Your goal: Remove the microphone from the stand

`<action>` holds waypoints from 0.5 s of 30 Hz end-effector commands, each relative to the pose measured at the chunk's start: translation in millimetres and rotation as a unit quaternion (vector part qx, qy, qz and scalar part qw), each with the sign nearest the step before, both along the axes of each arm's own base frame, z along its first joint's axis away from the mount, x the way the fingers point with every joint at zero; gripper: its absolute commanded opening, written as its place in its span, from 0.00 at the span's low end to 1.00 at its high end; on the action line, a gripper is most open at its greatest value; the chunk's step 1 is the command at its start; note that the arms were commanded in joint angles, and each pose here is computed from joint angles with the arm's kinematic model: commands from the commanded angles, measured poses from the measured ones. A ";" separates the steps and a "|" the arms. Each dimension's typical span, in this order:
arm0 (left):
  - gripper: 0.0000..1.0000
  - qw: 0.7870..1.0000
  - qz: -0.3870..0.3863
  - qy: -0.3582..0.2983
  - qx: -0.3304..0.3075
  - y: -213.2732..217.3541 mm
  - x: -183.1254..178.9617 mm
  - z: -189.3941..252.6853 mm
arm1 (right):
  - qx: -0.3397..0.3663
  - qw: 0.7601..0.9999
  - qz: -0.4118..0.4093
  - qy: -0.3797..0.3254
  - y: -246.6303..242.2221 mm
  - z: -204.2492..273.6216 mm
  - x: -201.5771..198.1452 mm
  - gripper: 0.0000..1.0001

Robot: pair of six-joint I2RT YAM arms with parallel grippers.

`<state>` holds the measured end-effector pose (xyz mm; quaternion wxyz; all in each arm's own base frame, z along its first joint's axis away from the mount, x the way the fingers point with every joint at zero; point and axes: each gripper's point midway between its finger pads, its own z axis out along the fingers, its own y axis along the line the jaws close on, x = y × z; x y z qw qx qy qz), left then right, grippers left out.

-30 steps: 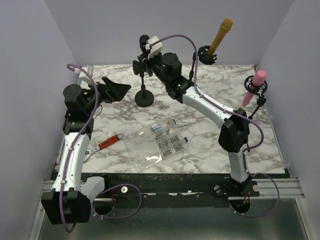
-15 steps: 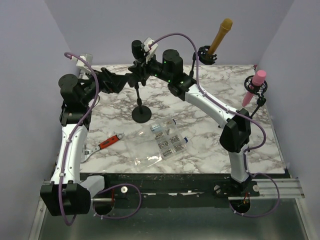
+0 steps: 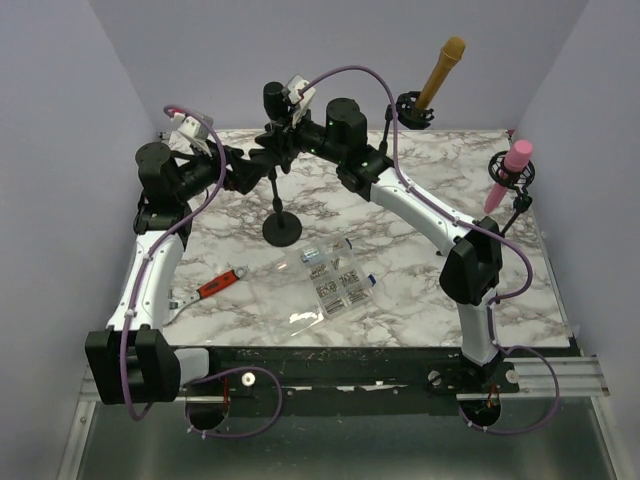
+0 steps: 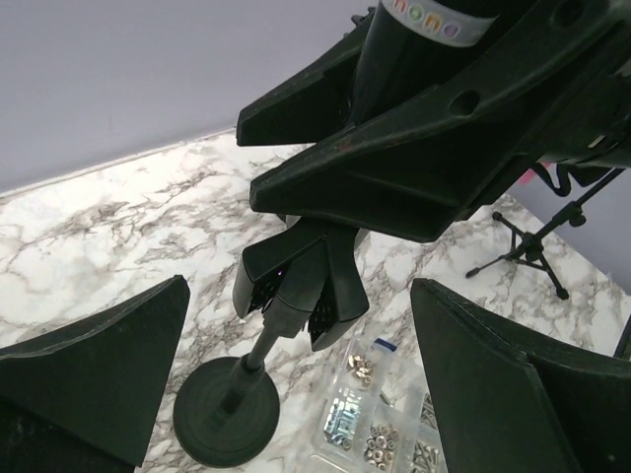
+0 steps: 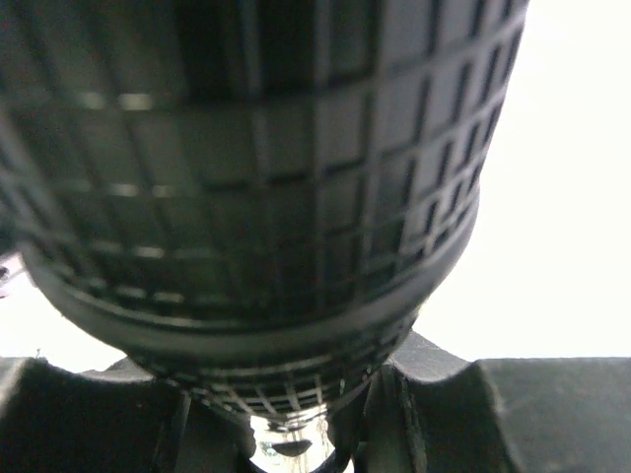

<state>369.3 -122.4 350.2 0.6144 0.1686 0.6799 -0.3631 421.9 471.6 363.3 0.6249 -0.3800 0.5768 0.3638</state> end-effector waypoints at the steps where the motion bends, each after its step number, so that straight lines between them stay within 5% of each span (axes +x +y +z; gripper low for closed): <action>1: 0.99 0.998 -0.050 -0.033 0.022 -15.1 -1.4 -7.9 | -0.005 0.998 0.031 0.051 7.6 -14.0 -15.6 0.01; 8: 0.93 0.998 -0.059 -0.031 0.020 -18.9 5.4 -13.6 | 0.000 0.998 0.042 0.054 10.1 -9.9 -18.2 0.01; 10: 0.77 0.998 -0.057 -0.026 0.019 -18.4 9.5 -14.5 | 0.001 0.998 0.042 0.056 10.5 -11.1 -18.2 0.01; 11: 0.60 0.998 -0.057 -0.024 0.020 -18.4 11.6 -15.1 | 0.003 0.997 0.044 0.056 10.8 -9.4 -18.8 0.01; 13: 0.00 0.999 -0.043 -0.015 0.023 -15.1 17.3 -17.6 | 0.006 0.997 0.043 0.058 11.1 -8.5 -18.6 0.01; 15: 0.00 0.999 -0.026 -0.014 0.031 -11.0 20.3 -22.8 | 0.015 0.998 0.028 0.056 8.9 -3.8 -13.8 0.01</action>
